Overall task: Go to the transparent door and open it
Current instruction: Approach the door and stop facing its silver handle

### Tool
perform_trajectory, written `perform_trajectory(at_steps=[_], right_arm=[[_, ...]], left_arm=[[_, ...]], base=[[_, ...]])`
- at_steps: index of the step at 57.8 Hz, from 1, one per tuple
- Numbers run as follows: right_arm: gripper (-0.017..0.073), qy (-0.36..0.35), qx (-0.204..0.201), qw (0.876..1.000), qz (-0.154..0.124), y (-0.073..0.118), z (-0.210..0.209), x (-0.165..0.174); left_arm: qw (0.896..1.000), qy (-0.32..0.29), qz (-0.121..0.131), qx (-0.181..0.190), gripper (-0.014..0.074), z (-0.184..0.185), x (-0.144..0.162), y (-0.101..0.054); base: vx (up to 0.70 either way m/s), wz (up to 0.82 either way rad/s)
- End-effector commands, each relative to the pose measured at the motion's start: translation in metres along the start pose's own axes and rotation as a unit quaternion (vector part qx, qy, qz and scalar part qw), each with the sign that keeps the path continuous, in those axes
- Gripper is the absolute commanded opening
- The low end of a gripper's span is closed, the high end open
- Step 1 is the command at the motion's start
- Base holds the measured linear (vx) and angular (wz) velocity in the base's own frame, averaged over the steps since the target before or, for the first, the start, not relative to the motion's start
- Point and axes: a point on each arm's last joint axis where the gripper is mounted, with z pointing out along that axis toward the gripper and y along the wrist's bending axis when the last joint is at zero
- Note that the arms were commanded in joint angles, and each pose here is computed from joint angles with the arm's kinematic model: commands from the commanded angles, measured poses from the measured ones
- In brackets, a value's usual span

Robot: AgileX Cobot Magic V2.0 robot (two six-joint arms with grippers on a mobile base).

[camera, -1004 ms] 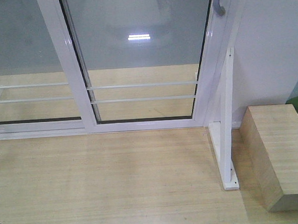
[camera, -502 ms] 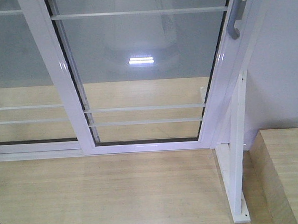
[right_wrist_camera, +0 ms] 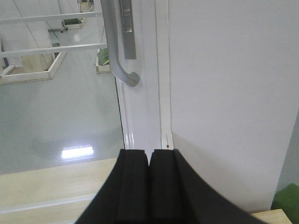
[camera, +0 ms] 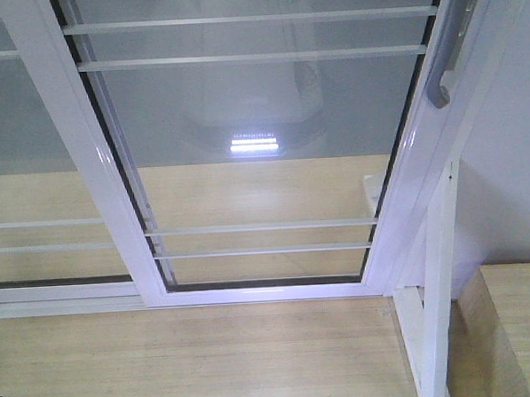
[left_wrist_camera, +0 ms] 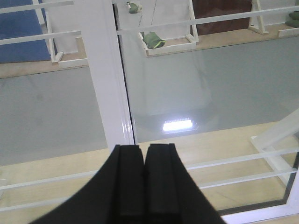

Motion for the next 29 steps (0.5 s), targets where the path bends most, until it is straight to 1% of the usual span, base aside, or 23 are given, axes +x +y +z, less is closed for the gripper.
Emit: perform_trajectory(at_steps=[1, 29], right_arm=[[-0.0008, -0.041, -0.004, 0.999, -0.005, 0.0006, -0.0003, -0.0038], [-0.0008, -0.041, -0.004, 0.999, -0.005, 0.0006, -0.0003, -0.0038]], left_arm=[[0.999, -0.033, -0.009, -0.007, -0.0006, 0.001, 0.0001, 0.0008], [0.999, -0.032, -0.009, -0.007, -0.0006, 0.0009, 0.0002, 0.0008]], base=[[0.16, 0.01], [0.11, 0.0]])
